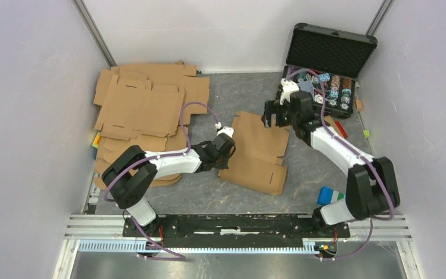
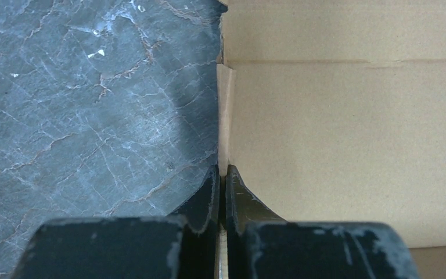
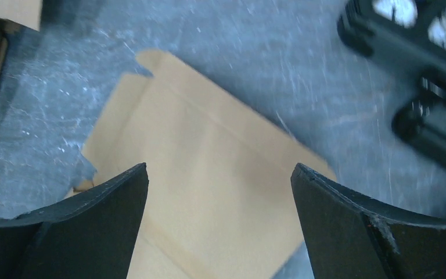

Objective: Fold the paper box

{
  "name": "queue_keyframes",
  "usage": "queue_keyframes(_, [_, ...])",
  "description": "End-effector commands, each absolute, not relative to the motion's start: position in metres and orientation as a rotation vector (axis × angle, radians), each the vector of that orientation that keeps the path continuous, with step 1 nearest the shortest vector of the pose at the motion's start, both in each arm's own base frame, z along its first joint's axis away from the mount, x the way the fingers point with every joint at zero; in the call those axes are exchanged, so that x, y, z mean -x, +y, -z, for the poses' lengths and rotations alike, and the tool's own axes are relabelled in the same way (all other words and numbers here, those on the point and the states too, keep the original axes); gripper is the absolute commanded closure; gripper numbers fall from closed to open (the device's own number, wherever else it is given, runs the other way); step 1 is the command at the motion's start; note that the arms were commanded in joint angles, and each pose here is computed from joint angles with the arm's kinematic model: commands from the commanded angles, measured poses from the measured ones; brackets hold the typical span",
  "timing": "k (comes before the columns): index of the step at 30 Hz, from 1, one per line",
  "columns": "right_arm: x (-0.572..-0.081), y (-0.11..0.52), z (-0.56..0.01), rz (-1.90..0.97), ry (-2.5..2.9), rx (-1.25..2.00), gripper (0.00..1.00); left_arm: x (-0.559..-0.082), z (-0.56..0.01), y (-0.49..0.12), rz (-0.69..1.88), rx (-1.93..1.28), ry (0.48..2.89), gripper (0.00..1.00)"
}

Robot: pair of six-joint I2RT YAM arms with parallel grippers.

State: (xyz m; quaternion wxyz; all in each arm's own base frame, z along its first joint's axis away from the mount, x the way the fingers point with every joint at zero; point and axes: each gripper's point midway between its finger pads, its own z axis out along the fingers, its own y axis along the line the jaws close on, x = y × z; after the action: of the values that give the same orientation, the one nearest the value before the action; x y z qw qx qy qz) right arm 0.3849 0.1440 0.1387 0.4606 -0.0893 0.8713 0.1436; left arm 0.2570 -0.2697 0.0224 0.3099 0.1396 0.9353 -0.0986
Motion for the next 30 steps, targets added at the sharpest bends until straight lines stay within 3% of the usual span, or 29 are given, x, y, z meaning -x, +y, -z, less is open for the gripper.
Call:
queue_keyframes(1, [-0.413, 0.161, -0.158, -0.411, 2.114, 0.439, 0.02, -0.248, -0.026, -0.271, 0.294, -0.506, 2.474, 0.98])
queue_keyframes(7, [-0.437, 0.182, -0.151, -0.743, 2.088, 0.675, 0.02, -0.236, -0.032, -0.286, 0.429, -0.640, 2.432, 0.98])
queue_keyframes(21, [-0.438, 0.194, -0.080, -0.965, 2.202, 0.842, 0.02, -0.233, -0.047, -0.283, 0.476, -0.640, 2.340, 0.98])
queue_keyframes(27, [-0.413, 0.200, -0.070, -1.097, 2.201, 0.881, 0.10, -0.237, -0.045, -0.278, 0.430, -0.616, 2.346, 0.98])
queue_keyframes(30, [-0.400, 0.199, -0.068, -1.116, 2.199, 0.884, 0.19, -0.238, -0.043, -0.277, 0.417, -0.607, 2.351, 0.98])
